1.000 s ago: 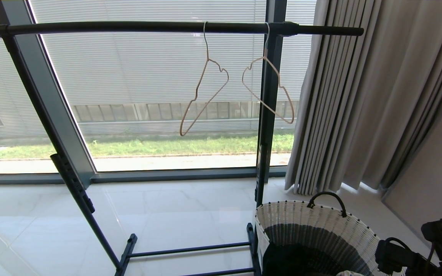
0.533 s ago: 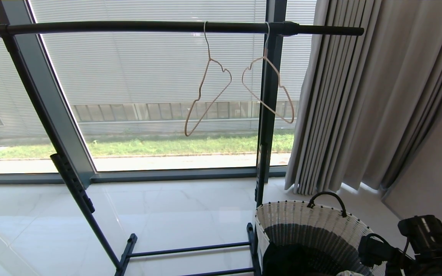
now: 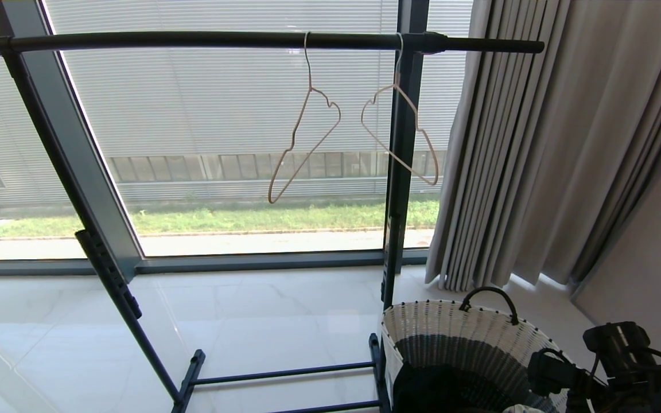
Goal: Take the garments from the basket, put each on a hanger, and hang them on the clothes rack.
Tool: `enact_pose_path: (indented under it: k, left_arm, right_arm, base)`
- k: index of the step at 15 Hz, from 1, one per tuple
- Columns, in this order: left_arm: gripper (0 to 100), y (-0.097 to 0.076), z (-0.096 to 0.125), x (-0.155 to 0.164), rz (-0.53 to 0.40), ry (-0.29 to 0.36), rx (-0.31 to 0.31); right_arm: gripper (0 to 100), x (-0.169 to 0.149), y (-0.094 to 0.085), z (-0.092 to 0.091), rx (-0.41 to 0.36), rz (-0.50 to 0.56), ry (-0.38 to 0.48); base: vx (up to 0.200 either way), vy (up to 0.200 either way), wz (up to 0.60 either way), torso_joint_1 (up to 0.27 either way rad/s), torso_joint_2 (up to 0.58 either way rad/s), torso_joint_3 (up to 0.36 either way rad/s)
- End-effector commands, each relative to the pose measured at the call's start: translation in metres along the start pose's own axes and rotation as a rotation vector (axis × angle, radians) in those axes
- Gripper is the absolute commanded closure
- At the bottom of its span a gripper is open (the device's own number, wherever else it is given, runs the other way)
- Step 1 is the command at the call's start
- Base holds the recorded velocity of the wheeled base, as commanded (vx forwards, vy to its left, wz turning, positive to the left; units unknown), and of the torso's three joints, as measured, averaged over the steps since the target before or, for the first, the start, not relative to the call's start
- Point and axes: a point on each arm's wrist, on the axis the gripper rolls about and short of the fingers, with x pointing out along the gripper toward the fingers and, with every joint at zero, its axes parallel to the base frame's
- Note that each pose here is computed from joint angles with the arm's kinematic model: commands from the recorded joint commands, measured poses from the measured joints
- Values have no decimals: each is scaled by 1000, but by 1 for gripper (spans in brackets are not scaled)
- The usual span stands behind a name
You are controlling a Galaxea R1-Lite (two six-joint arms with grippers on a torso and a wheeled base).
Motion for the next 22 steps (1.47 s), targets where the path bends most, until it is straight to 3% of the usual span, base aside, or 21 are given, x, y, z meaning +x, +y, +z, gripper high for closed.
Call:
enact_pose_path:
  k: [1,11,12,17,22]
  left_arm:
    - [0,0,0,0,0,-1,0]
    - [0,0,0,0,1,0,0]
    - [0,0,0,0,0,-1,0]
    - [0,0,0,0,0,1,0]
    - [0,0,0,0,0,2,2]
  right_arm:
    - [0,12,0,-3,-2,-20,23]
    - [0,17,2,-7,-18,-65,22]
    - [100,16,3,-7,-29,-62,22]
    - [100,8,11,-7,-53,-109,-28]
    - [100,-31,17,-8,-52,-211,-119]
  base:
    - [0,0,0,0,0,0]
    - [0,0,0,0,0,0]
    - [0,0,0,0,0,0]
    - [0,0,0,0,0,0]
    - [0,0,0,0,0,0]
